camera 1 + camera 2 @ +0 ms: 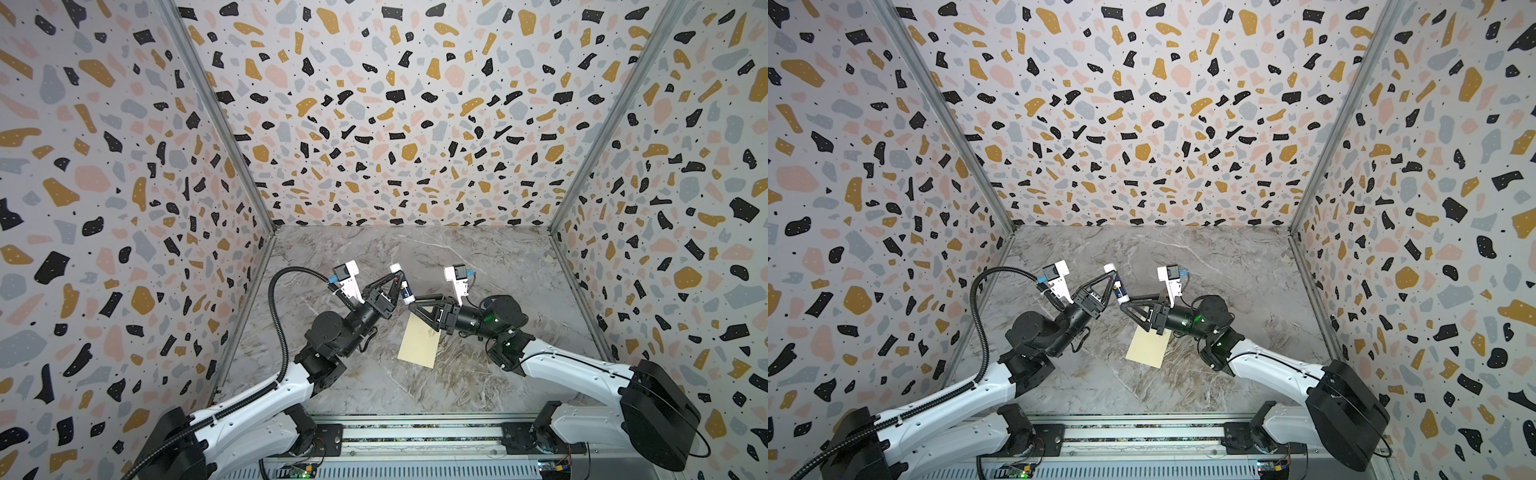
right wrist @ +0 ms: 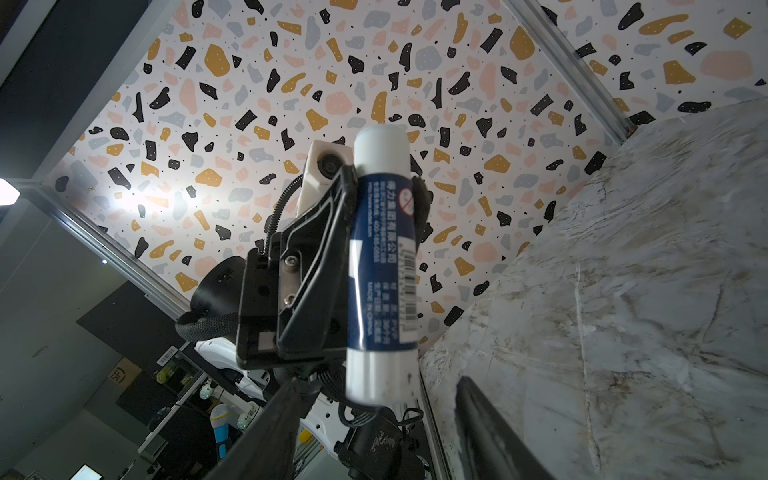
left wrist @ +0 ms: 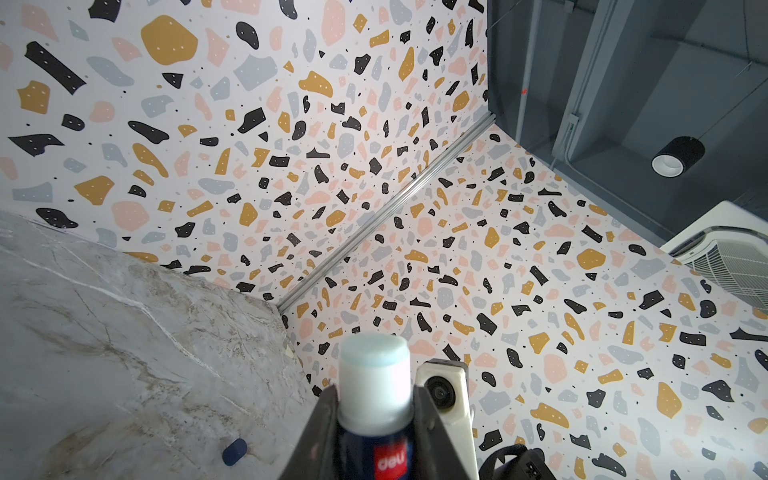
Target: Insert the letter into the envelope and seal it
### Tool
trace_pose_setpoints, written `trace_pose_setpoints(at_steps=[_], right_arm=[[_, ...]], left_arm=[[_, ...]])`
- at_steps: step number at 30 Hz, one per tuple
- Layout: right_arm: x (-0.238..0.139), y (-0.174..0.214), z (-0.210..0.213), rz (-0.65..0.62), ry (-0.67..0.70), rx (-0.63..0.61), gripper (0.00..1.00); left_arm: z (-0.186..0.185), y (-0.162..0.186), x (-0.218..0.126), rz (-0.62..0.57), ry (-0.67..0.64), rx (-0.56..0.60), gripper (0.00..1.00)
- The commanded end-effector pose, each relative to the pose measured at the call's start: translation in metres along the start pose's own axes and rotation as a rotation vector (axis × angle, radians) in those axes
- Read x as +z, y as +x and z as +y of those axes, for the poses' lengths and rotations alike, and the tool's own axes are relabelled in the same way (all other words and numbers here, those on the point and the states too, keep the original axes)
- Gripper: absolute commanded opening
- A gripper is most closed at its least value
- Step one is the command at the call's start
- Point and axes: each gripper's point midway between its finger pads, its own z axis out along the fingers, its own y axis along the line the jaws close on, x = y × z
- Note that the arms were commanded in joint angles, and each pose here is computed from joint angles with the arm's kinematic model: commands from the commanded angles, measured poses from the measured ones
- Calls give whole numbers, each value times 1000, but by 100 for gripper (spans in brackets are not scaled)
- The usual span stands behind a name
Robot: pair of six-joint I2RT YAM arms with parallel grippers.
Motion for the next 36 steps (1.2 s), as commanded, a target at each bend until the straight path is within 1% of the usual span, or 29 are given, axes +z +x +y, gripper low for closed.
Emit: trace_pose_setpoints(at_steps=[1,16,27,31,36], right_arm=[[4,-23,22,-59,-65,-40,57],[8,-25,21,-58,-75,-38,50],[10,-26,21,-47,-72,-40,32],[10,-28,18,-47,-41,-54,22],[8,-35,12,-59,42,-102,18]], left_arm=[[-33,-22,0,-62,106,-9,0],[-32,-19,-1,-53,103,-13,0],[-31,-19,-2,-54,99,-12,0],[-28,-17,-1,-46,86,3,0],[-22,-14,-1,-36,62,25,0]])
